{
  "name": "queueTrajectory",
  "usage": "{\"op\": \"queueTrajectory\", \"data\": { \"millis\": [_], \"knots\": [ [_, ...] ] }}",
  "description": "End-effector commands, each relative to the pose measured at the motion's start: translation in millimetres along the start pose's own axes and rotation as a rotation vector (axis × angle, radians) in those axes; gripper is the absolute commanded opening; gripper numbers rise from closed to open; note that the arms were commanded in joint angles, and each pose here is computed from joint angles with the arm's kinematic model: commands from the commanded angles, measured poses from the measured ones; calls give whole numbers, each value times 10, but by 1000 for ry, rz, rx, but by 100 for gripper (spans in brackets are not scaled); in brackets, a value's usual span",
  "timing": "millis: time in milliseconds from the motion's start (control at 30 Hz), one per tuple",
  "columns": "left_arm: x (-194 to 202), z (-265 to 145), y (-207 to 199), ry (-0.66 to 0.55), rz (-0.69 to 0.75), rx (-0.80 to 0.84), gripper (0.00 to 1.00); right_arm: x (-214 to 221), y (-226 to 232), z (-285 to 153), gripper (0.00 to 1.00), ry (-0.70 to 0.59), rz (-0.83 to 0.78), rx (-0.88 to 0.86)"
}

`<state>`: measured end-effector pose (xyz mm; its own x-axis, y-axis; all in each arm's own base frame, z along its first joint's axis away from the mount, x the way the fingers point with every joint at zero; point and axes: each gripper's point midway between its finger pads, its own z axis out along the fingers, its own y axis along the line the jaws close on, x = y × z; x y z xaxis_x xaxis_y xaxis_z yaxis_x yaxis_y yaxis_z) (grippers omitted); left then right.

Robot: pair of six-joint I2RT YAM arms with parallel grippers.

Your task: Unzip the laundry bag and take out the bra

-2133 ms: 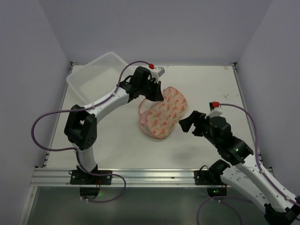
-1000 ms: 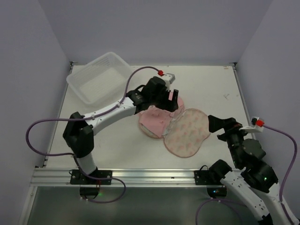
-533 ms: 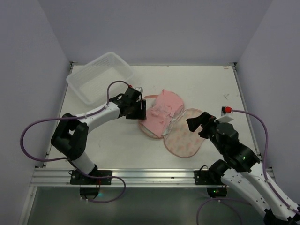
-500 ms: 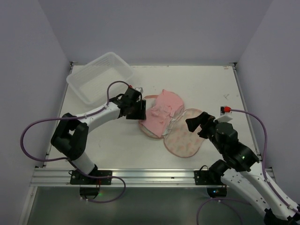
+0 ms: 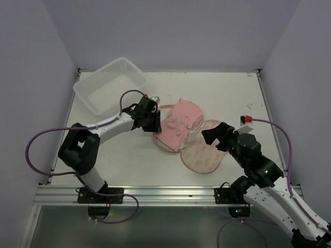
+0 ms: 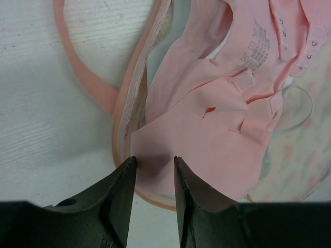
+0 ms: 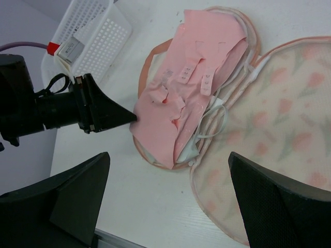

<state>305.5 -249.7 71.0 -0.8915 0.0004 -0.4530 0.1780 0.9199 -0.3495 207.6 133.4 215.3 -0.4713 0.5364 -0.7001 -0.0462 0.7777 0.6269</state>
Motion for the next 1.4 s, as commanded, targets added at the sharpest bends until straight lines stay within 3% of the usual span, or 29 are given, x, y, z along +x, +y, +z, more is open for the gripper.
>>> {"op": "queueTrajectory", "data": {
  "millis": [0,133,300,367,600,1033,1200,1300,1367],
  "knots": [
    [-113,59,-74,-22,-25,23,38,-38,77,0,98,-19,23,-38],
    [-93,99,-34,-24,-31,6,32,-29,78,1,98,-17,27,-40],
    [-198,11,-60,-60,-21,4,4,-10,68,3,98,-11,29,-39],
    [-222,-16,-66,-69,-16,4,0,-8,64,3,98,-11,29,-39],
    [-300,-183,-246,-82,2,77,0,-36,74,-13,98,-21,29,-43],
    [-1193,-1466,-1291,-414,253,456,0,-249,30,-136,98,-113,34,-21],
    [-1636,-2045,-1436,-572,294,455,0,-310,47,-194,98,-132,35,-27],
    [-2000,-2393,-1333,-673,290,392,0,-327,50,-217,98,-134,29,-27],
    [-2141,-2428,-1223,-672,276,351,0,-337,64,-235,98,-135,28,-34]
  ]
}}
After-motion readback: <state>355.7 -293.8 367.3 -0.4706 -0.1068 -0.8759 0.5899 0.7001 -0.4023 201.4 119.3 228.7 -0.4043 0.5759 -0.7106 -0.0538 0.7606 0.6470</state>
